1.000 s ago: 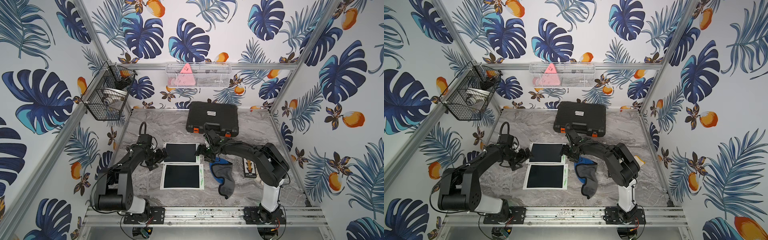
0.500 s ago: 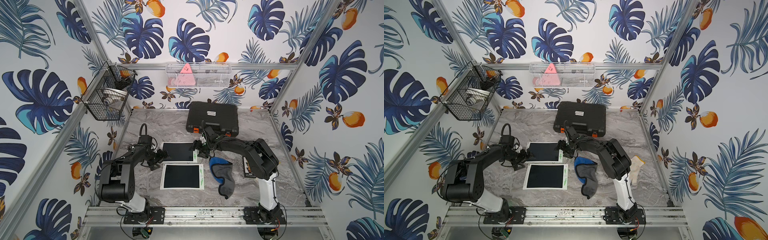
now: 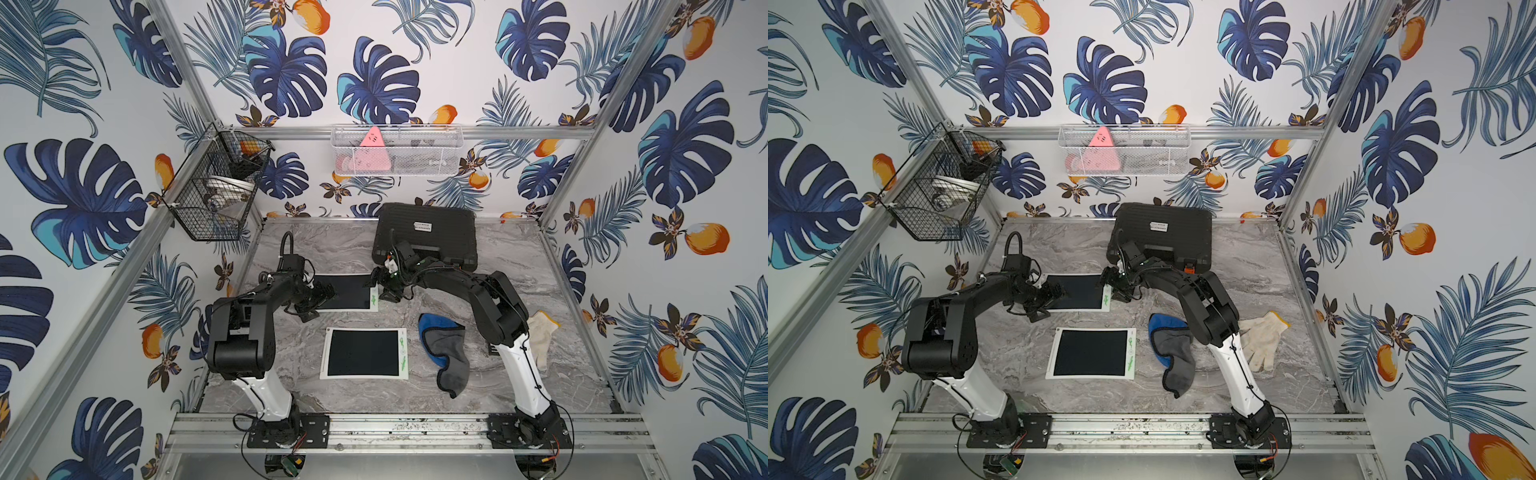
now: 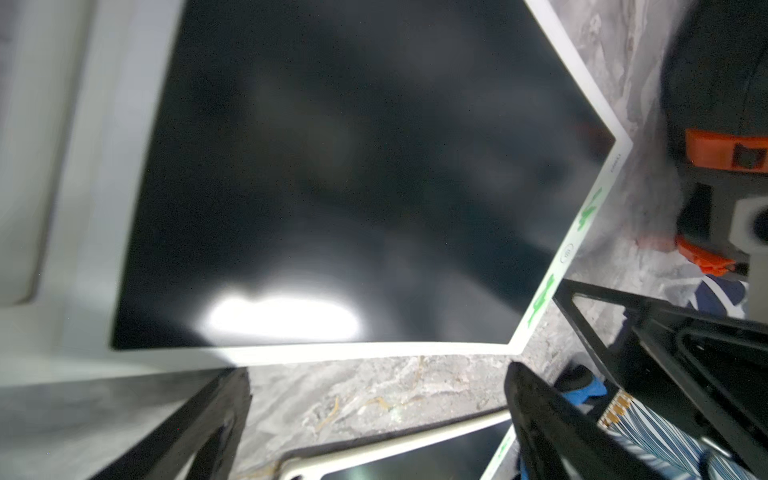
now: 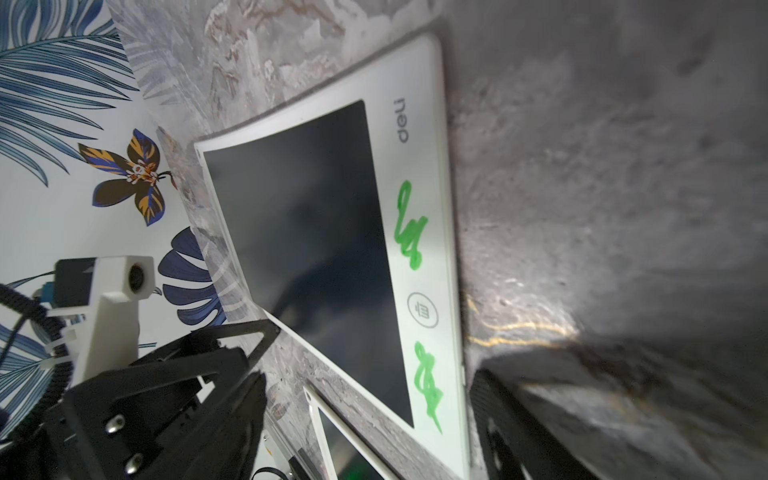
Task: Wipe the drawing tablet
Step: Move the drawing tablet to the center of the board, then adjust the drawing tablet at the center of the board.
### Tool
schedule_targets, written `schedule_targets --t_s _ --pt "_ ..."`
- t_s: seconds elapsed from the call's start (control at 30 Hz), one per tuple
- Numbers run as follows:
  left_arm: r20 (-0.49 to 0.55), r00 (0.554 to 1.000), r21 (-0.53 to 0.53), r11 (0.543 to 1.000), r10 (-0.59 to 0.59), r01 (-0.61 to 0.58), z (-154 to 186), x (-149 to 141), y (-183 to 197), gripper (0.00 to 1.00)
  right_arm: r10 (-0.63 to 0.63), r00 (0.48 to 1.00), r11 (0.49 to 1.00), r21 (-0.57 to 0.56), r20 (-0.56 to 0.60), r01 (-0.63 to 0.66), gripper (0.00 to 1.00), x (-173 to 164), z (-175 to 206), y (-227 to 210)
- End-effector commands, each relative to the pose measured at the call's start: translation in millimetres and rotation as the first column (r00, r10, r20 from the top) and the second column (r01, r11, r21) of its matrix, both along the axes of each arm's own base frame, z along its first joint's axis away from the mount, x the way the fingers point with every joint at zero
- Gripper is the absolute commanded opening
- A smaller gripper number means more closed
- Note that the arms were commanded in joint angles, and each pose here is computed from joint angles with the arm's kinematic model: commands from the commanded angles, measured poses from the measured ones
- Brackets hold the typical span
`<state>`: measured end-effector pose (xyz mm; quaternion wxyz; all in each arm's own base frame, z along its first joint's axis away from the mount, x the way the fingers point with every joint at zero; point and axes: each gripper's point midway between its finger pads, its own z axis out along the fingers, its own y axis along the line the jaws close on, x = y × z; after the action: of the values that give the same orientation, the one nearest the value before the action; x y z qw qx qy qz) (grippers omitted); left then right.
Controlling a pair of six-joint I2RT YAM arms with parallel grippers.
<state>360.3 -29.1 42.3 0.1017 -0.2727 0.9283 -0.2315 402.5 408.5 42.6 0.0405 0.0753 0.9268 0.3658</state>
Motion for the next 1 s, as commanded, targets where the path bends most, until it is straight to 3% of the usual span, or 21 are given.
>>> schedule_targets --t_s 0.0,0.1,0.23,0.4,0.47,0.53,0.97 --pt "0.009 1.000 0.068 0.998 0.002 -0.003 14 -5 10 0.99 -0.019 0.999 0.993 -0.120 0.026 0.022 0.80 -6 15 -27" --pt "0.012 1.000 0.092 0.996 -0.002 0.001 30 -21 10 0.99 -0.028 0.994 0.991 -0.128 0.102 0.041 0.80 -13 59 -45" --pt "-0.027 0.999 0.129 0.991 -0.037 0.041 42 -57 2 0.99 -0.043 0.995 0.990 -0.133 0.091 0.055 0.81 -51 82 -76" --pt "-0.075 0.995 0.115 0.991 -0.062 0.070 39 -107 -9 0.99 -0.043 0.999 0.991 -0.125 0.022 0.046 0.81 -116 72 -92" --pt "-0.077 0.990 0.151 0.980 -0.119 0.130 42 -112 -22 0.99 -0.037 0.999 0.992 -0.118 -0.004 0.037 0.82 -137 66 -92" --pt "-0.096 0.990 0.121 0.986 -0.101 0.113 42 -114 -28 0.99 -0.034 0.999 0.991 -0.127 -0.035 0.029 0.83 -157 53 -94" --pt "-0.190 0.982 0.091 0.995 -0.022 0.040 6 -134 -29 0.99 -0.061 0.989 0.991 -0.127 -0.132 0.044 0.86 -185 11 -91"
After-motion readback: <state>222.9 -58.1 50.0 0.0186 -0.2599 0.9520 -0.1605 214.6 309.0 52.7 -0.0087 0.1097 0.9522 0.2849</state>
